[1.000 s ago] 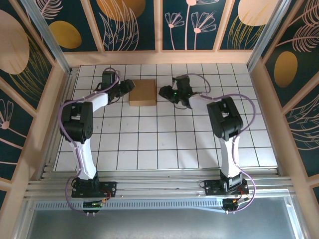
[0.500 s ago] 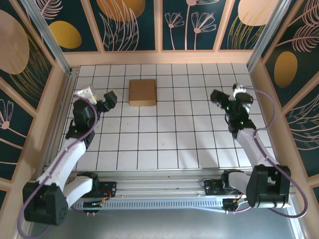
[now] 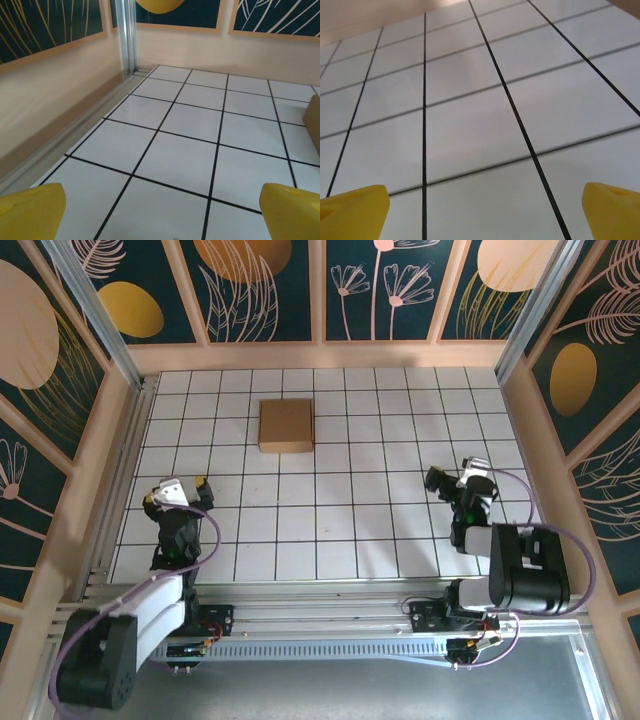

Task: Fold the paper box

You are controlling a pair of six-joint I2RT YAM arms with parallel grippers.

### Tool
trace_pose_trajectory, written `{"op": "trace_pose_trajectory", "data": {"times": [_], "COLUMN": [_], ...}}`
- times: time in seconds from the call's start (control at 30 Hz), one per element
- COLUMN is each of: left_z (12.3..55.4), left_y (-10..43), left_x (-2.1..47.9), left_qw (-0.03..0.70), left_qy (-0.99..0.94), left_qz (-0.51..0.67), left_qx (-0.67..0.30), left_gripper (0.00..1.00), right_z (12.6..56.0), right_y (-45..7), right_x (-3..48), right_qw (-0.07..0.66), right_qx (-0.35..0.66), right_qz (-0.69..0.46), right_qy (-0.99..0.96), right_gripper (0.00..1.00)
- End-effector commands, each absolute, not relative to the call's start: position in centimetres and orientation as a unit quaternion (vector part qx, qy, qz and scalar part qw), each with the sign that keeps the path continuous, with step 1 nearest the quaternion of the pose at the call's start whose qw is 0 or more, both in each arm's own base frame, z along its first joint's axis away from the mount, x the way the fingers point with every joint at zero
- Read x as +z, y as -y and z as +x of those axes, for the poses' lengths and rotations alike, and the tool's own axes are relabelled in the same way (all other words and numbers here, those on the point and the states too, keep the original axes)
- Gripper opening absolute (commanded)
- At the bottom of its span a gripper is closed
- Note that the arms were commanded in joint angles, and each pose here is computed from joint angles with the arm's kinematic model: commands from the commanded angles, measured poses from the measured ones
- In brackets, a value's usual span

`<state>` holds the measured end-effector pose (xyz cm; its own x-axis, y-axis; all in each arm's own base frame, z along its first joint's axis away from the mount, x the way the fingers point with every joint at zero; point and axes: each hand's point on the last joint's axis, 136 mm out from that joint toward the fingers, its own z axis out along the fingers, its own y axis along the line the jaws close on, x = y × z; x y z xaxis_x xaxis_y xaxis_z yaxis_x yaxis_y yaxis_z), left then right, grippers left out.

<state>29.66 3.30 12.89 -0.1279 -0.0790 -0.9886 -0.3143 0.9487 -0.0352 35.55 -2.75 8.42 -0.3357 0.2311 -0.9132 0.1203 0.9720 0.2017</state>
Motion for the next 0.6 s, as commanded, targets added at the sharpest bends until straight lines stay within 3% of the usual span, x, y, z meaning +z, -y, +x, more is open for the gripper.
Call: {"op": "trace_pose_trajectory", "data": {"times": [0.0,0.1,0.27,0.33,0.57], "left_z": [31.9,33.9,36.4,37.3,37.2], "left_y": [-2.7,-2.0,-2.6,-2.6,-3.4], "left_x": [16.3,16.7,14.6,13.6,13.7], "left_qw": [0.698,0.706,0.701,0.672,0.674], "left_qy": [-0.701,-0.698,-0.706,-0.733,-0.728], "left_qz": [-0.117,-0.099,-0.095,-0.094,-0.114], "left_qx": [0.086,0.076,0.041,0.043,0.053], "left_gripper": [0.99,0.99,0.99,0.99,0.99], "right_z": [38.4,37.6,35.5,36.0,37.5], "right_y": [1.9,-0.1,2.6,1.6,0.6], "right_x": [13.4,12.6,13.8,13.6,12.8], "right_qw": [0.657,0.660,0.701,0.696,0.672], "right_qx": [0.070,0.053,0.026,0.042,0.051], "right_qz": [0.058,0.019,0.085,0.059,0.034], "right_qy": [-0.748,-0.749,-0.708,-0.714,-0.738], "right_gripper": [0.99,0.99,0.99,0.99,0.99]}}
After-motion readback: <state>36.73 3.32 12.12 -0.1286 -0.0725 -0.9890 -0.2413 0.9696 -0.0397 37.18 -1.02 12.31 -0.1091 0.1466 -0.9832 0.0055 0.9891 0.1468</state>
